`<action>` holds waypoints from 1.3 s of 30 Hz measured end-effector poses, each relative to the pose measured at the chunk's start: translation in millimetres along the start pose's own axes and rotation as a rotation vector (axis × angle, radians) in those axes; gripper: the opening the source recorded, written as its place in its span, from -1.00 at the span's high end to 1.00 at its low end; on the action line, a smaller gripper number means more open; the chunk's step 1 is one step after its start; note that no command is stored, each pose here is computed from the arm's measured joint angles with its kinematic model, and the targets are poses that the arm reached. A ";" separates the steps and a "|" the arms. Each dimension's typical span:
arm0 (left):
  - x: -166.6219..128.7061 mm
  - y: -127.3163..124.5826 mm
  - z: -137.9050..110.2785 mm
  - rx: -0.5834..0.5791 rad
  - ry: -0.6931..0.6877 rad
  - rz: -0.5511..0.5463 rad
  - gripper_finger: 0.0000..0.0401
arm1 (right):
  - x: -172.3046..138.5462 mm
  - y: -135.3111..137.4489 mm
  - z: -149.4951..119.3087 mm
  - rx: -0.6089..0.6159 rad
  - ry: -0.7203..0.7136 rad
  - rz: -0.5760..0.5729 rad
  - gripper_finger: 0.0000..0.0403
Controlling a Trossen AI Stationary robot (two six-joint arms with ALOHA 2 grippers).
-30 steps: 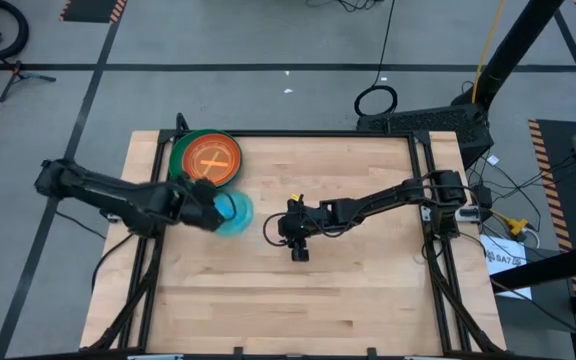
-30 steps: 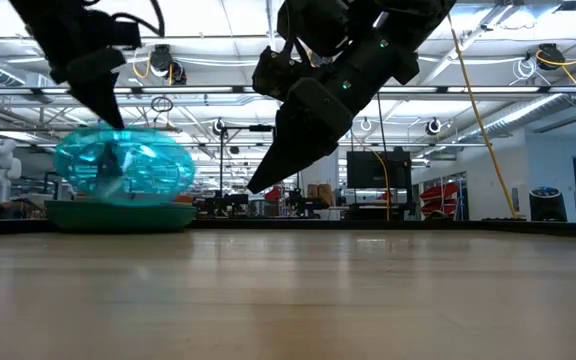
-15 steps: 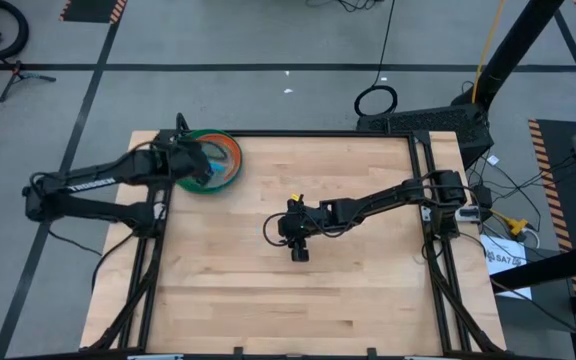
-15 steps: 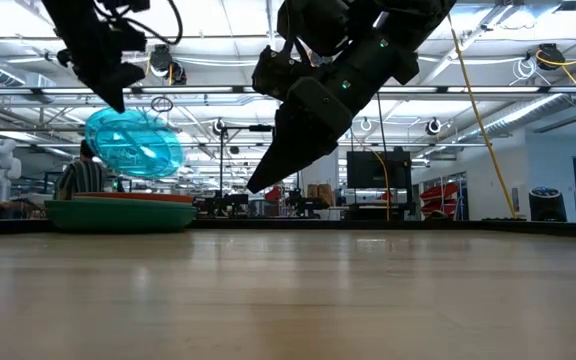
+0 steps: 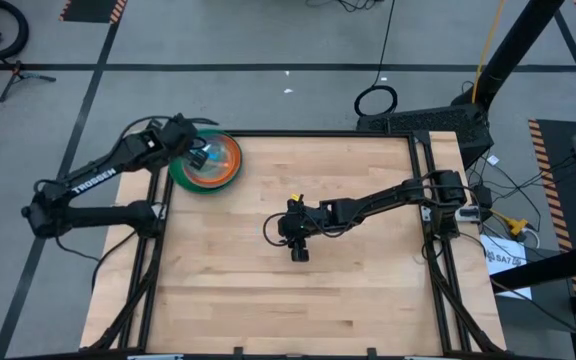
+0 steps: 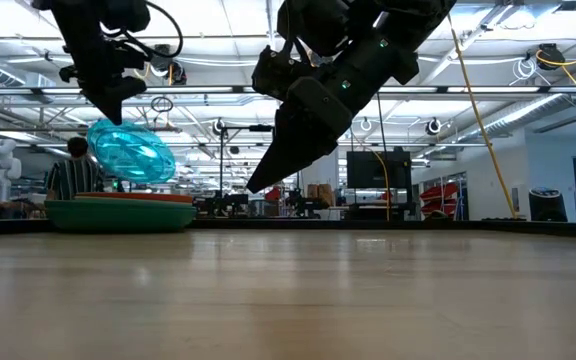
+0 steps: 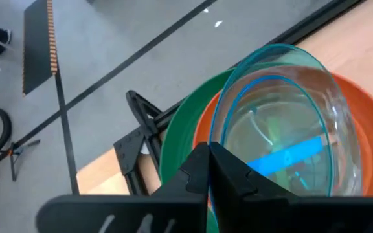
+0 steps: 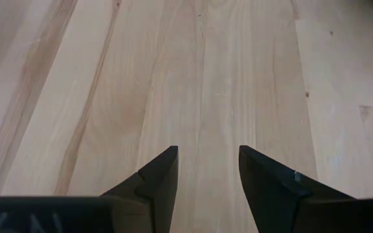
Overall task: Stack plastic plates
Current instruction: Stack the blue plate on top of the orange plate, then return to Home Position
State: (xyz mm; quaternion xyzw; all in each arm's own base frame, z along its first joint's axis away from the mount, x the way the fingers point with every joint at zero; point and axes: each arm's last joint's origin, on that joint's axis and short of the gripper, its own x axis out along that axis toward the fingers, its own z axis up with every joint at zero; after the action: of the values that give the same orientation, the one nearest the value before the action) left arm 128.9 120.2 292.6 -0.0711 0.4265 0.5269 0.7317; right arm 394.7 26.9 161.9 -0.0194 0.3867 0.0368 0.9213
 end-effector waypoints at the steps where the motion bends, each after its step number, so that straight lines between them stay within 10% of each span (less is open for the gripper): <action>1: 0.9 1.6 0.1 0.001 0.005 0.000 0.95 | -0.1 0.0 0.1 0.004 0.000 0.000 0.23; 28: 5.9 9.1 2.2 -0.028 0.011 -0.044 0.83 | -0.1 2.7 -0.3 0.008 0.004 0.005 0.23; 39: 2.5 -1.0 1.8 -0.002 0.012 -0.223 0.83 | 0.0 2.9 -0.3 -0.001 0.004 0.005 0.23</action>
State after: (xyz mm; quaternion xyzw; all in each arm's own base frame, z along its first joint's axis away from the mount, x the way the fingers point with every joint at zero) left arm 130.9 122.5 291.6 -0.1217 0.4197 0.4421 0.7833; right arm 394.3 29.8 161.7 -0.0187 0.3884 0.0393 0.9205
